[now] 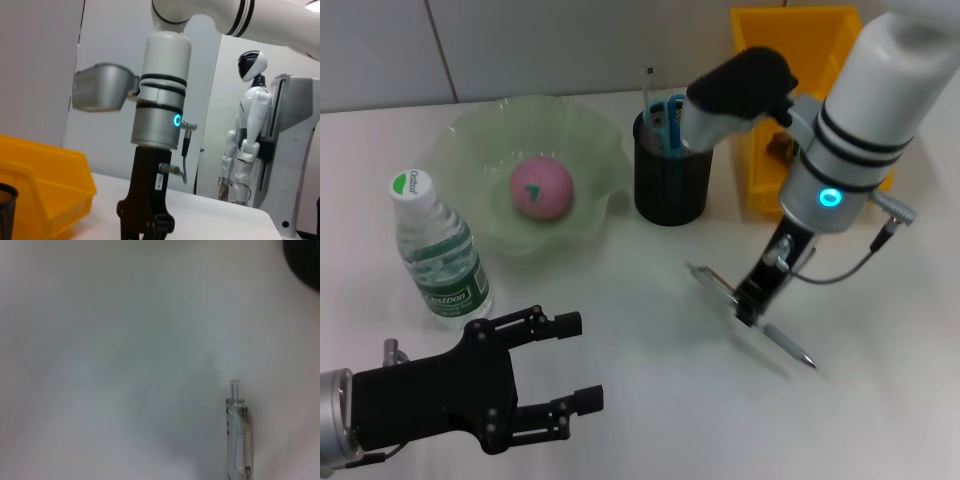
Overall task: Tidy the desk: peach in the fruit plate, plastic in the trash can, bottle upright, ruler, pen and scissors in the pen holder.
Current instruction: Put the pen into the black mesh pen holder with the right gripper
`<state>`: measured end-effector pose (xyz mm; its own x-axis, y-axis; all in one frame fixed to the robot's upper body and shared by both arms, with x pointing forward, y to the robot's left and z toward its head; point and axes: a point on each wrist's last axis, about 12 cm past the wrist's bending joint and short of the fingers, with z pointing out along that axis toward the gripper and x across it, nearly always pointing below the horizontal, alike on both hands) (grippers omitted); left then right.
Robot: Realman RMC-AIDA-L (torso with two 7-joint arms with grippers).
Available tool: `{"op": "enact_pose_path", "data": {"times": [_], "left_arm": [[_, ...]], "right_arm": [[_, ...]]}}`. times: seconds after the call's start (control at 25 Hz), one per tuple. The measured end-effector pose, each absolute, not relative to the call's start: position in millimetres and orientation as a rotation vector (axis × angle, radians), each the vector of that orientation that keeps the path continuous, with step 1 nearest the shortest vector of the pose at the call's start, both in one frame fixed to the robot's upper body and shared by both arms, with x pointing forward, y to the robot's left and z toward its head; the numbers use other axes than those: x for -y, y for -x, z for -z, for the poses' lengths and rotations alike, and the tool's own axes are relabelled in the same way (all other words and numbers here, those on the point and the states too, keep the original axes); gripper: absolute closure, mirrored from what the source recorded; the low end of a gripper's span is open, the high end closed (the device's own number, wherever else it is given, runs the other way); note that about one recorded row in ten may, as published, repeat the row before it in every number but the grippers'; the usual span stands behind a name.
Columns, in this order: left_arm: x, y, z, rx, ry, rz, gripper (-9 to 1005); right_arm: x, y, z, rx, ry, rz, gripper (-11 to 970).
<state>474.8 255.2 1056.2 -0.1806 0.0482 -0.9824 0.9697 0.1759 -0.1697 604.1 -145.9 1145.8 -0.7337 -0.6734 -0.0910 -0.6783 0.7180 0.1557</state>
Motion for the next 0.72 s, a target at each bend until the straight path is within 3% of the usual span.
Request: {"op": "enact_pose_path", "data": {"times": [0.28, 0.72], "left_arm": [[-257.6, -474.4, -1056.9, -1.45, -1.009, 1.158, 205], [-258.7, -476.5, -1056.9, -1.442, -0.997, 1.126, 205]], "right_arm": [[159.4, -607.0, -1163.1, -2.587, 1.193, -0.552, 847], [198.6, -606.5, -1164.9, -2.101, 1.115, -0.815, 848]]}}
